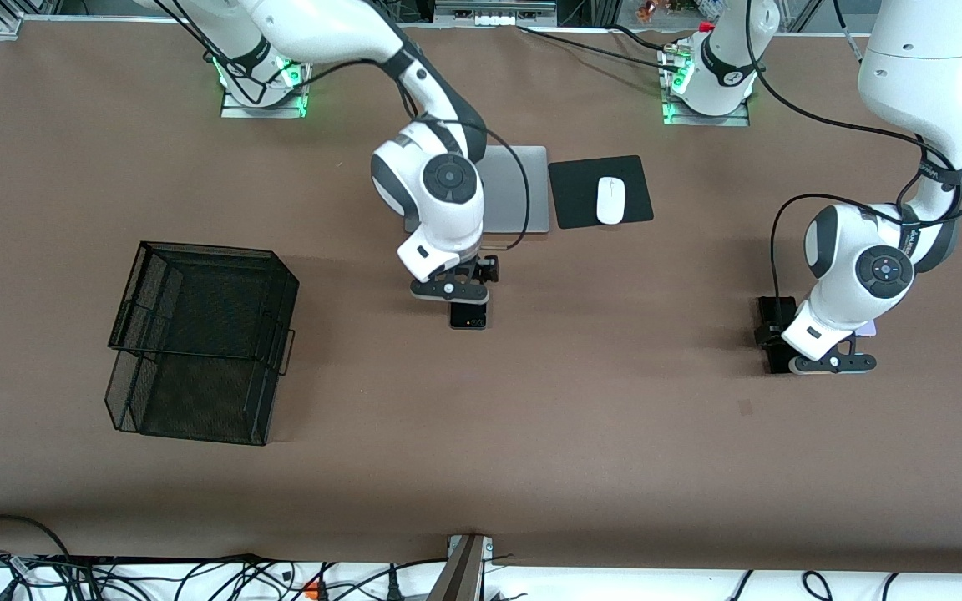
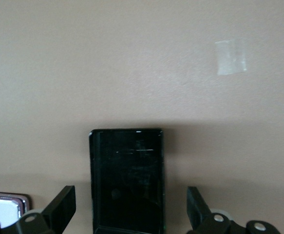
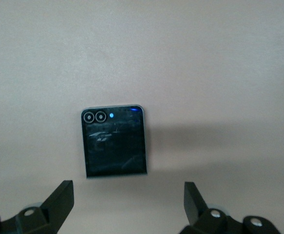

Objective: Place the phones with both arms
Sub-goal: 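Close the right gripper on the flip while the left gripper grasps the smartphone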

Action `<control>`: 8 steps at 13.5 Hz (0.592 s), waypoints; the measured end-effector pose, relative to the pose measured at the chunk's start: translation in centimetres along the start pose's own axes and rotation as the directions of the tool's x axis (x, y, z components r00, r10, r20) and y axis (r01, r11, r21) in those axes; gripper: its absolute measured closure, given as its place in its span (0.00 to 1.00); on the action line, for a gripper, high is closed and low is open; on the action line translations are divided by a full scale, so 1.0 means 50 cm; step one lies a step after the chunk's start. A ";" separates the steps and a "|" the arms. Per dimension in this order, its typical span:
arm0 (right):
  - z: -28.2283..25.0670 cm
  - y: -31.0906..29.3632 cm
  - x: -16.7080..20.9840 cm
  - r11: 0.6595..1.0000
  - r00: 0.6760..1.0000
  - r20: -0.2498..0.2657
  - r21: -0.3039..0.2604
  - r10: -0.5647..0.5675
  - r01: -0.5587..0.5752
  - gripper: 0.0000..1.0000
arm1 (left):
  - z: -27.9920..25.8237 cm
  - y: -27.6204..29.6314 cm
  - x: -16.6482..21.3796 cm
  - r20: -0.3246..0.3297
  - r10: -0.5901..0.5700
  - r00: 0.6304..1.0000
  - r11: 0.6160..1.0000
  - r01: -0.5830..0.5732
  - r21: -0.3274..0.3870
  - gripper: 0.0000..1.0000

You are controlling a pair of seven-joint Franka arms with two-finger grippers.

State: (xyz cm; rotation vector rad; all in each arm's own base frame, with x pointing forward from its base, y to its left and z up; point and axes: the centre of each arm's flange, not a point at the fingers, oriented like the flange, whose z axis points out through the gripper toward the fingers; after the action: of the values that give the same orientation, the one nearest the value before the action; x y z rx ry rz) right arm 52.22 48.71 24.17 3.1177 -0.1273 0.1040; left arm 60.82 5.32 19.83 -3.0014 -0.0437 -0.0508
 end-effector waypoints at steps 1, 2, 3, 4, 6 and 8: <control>0.025 -0.002 0.000 1.000 1.000 -0.006 0.008 -0.001 0.001 0.00 | 0.005 -0.006 -0.004 0.003 -0.003 1.000 1.000 0.003 0.000 0.00; 0.048 -0.005 -0.001 1.000 1.000 -0.012 0.016 -0.002 0.002 0.00 | 0.011 -0.010 -0.008 0.005 -0.006 1.000 1.000 0.006 -0.001 0.00; 0.070 -0.007 -0.003 1.000 1.000 -0.019 0.025 -0.001 0.001 0.00 | 0.021 -0.015 -0.013 0.012 -0.011 1.000 1.000 0.011 -0.002 0.00; 0.089 -0.010 -0.005 1.000 1.000 -0.022 0.031 0.006 -0.005 0.00 | 0.032 -0.022 -0.017 0.018 -0.017 1.000 1.000 0.017 -0.004 0.00; 0.116 -0.012 -0.013 0.999 1.000 -0.018 0.029 0.018 -0.017 0.00 | 0.050 -0.029 -0.021 0.025 -0.025 0.999 1.000 0.026 -0.011 0.00; 0.126 -0.014 -0.016 0.999 1.000 -0.017 0.030 0.022 -0.021 0.00 | 0.054 -0.027 -0.022 0.026 -0.026 0.999 0.999 0.026 -0.018 0.00</control>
State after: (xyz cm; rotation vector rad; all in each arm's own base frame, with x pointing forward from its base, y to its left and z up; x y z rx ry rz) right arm 51.92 49.34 17.85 3.1444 -0.1606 0.1343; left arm 59.75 7.00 17.30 -3.0201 -0.0851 -0.0154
